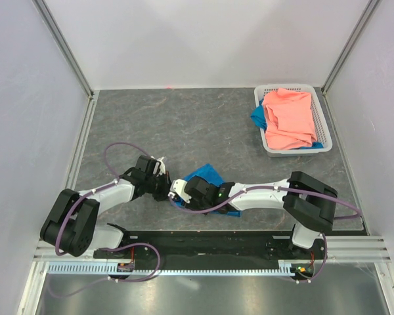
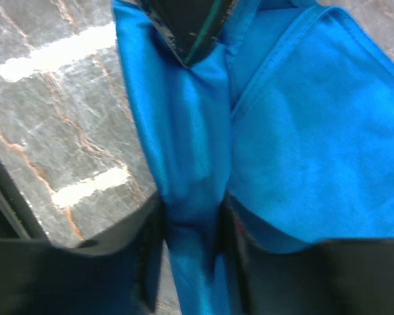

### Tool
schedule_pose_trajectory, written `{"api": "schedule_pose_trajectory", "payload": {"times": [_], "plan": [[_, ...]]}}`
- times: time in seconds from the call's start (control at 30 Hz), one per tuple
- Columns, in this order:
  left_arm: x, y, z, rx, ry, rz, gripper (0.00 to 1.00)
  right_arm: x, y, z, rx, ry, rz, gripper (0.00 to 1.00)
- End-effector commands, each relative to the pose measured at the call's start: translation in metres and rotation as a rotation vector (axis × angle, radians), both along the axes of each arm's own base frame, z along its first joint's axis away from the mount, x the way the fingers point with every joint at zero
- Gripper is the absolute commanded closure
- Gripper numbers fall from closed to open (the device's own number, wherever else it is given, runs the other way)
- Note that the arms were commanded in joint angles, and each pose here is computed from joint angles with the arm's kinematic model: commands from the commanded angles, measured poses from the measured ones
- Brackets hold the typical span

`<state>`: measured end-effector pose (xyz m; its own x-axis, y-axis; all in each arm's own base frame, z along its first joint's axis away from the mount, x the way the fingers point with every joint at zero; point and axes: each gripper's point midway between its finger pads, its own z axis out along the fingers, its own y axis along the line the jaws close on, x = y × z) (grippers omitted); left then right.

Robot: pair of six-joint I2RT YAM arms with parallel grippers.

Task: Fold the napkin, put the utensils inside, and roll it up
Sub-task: Roll the napkin with the utensil

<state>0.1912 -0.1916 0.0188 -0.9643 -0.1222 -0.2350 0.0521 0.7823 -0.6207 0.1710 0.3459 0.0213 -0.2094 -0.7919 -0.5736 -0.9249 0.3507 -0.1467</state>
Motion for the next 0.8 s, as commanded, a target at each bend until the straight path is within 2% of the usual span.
{"api": "schedule_pose_trajectory", "payload": {"times": [0.0,0.03,0.07,0.1,0.2,0.33,0.43,0.63,0.77], "plan": [[0.005,-0.009,0.014,-0.048,-0.038,-0.055,0.89,0.001,0.001,-0.009,-0.019,0.034,0.008,0.67],[0.007,-0.007,0.014,-0.038,-0.050,-0.046,0.75,-0.007,0.003,-0.009,-0.007,0.083,0.031,0.69],[0.008,-0.006,0.015,-0.030,-0.060,-0.035,0.68,-0.012,0.003,-0.011,-0.006,0.115,0.043,0.70],[0.011,-0.005,0.022,-0.028,-0.094,-0.025,0.52,-0.013,0.004,-0.011,0.001,0.141,0.046,0.72],[0.018,0.006,0.027,0.019,-0.145,0.030,0.38,-0.028,0.001,-0.019,-0.003,0.254,0.072,0.76],[0.026,0.021,0.045,0.059,-0.261,0.101,0.34,-0.040,0.001,-0.024,0.016,0.365,0.084,0.77],[0.023,0.029,0.045,0.069,-0.290,0.135,0.33,-0.046,0.004,-0.022,0.055,0.442,0.103,0.78],[0.013,0.034,0.049,0.041,-0.339,0.161,0.35,-0.047,0.011,-0.013,0.177,0.611,0.113,0.79],[0.010,0.024,0.061,-0.035,-0.385,0.119,0.36,-0.043,0.016,-0.004,0.269,0.748,0.119,0.78]]}}
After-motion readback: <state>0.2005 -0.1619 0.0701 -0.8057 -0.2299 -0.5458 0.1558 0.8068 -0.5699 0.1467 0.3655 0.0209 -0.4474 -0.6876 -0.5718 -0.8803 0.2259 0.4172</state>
